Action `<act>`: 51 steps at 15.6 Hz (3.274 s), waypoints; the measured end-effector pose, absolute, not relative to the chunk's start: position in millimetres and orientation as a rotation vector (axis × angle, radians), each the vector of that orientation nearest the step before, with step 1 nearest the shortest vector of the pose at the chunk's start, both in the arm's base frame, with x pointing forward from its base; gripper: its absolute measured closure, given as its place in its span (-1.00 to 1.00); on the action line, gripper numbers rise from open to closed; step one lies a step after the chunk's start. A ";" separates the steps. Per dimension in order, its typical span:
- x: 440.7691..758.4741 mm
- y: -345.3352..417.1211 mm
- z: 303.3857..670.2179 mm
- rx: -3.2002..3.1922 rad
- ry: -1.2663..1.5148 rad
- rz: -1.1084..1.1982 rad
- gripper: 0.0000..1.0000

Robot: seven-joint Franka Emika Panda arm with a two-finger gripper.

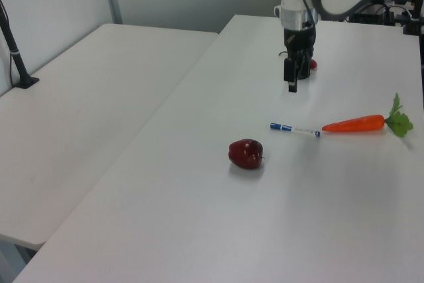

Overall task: Place marker
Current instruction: 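Move the open gripper down toward the white marker, then lower the gripper onto the marker and close it, then lift the marker and carry it toward the black mesh cup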

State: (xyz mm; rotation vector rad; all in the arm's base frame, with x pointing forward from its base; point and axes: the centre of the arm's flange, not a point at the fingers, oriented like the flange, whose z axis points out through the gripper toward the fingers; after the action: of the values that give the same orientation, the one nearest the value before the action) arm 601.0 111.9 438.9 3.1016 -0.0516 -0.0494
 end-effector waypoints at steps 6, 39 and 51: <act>602.8 112.6 386.4 3.100 -0.088 -0.067 -1.00; 626.5 124.7 318.4 3.117 -0.073 -0.005 0.65; 639.0 114.3 445.4 3.107 -0.130 0.030 0.65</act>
State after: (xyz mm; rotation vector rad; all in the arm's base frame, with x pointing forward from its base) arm 639.0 114.3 445.4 3.1072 -0.1301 0.0304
